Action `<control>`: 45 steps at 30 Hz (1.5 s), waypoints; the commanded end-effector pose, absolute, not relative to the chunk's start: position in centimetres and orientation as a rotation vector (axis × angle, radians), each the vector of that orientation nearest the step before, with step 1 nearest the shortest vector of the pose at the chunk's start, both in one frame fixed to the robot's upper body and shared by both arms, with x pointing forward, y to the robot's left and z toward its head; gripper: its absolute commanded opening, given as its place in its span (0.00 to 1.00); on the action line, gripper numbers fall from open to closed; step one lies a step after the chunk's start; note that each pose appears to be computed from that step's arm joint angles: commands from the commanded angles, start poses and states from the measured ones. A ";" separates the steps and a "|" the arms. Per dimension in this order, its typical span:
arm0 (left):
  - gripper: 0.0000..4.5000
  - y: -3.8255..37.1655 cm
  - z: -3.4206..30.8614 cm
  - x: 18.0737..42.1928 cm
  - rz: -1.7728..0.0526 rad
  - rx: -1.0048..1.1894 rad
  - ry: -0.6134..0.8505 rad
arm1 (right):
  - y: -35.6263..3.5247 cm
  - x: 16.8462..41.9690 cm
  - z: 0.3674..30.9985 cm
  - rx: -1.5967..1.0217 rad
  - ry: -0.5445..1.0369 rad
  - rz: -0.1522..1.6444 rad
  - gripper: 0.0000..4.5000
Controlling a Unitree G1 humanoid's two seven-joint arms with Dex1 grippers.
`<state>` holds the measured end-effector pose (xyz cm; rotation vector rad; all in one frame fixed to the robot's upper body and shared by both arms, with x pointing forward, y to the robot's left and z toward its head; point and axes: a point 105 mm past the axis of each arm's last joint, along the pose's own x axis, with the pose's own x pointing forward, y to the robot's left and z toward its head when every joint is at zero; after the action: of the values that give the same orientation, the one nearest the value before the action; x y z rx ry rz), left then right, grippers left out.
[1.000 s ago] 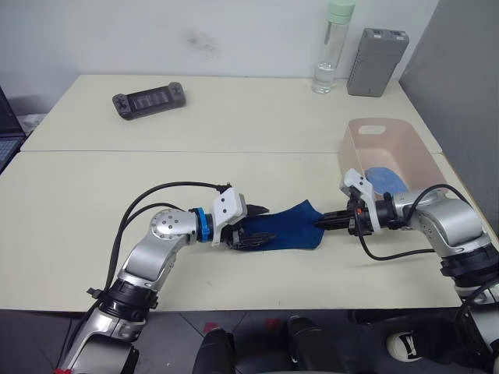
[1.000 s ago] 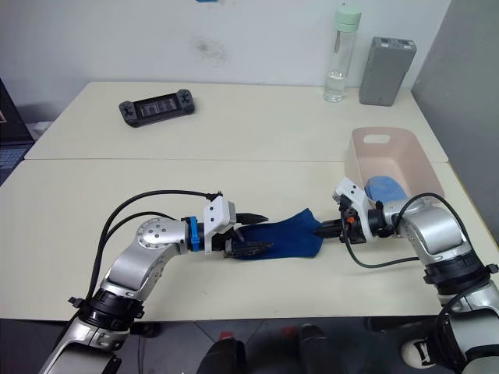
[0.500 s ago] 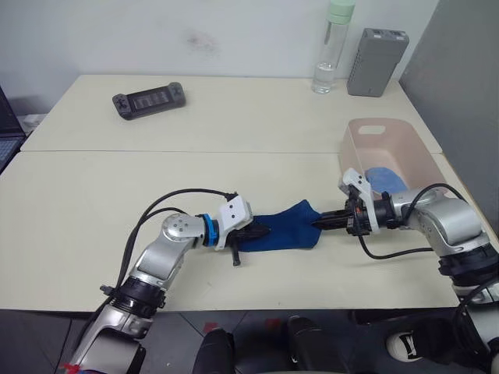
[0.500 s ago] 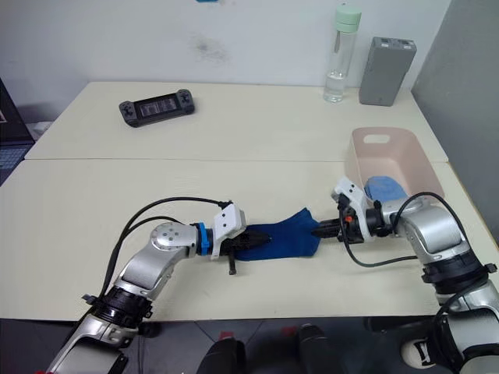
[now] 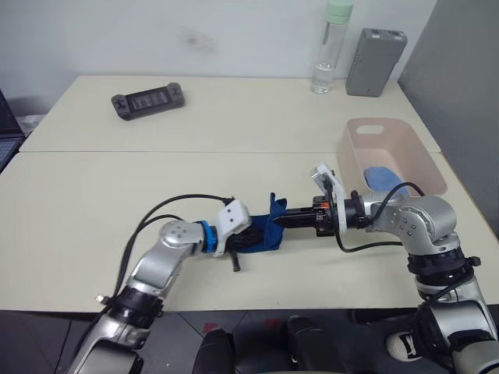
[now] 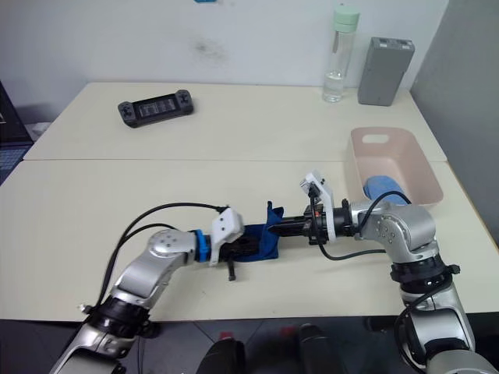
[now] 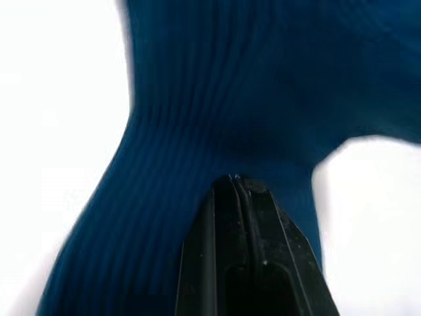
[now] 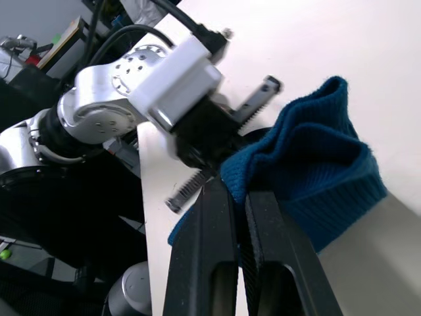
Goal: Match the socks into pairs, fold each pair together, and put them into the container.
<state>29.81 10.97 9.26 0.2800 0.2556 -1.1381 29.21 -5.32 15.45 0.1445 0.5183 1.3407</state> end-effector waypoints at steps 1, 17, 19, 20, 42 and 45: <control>0.01 13.3 12.8 28.7 -1.088 0.245 0.195 | -4.1 29.4 16.2 0.119 0.458 1.362 0.00; 0.00 20.3 17.4 26.2 -0.912 0.230 0.244 | 0.0 30.7 13.6 0.021 0.429 1.376 0.18; 0.00 19.9 17.6 26.3 -0.929 0.235 0.235 | -0.1 30.3 14.5 0.050 0.418 1.401 0.33; 0.00 19.7 17.5 26.3 -0.945 0.235 0.236 | -0.2 29.8 15.2 0.087 0.417 1.429 0.41; 0.00 16.1 8.3 29.5 -1.115 0.519 0.375 | -5.6 30.7 13.0 0.138 0.632 1.123 0.88; 0.00 16.3 7.9 29.4 -1.116 0.510 0.378 | -5.5 30.8 11.4 0.131 0.679 1.101 0.88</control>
<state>29.78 15.85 9.34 0.5077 0.3229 -1.1147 30.67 -5.82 11.34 0.1432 0.6905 1.0978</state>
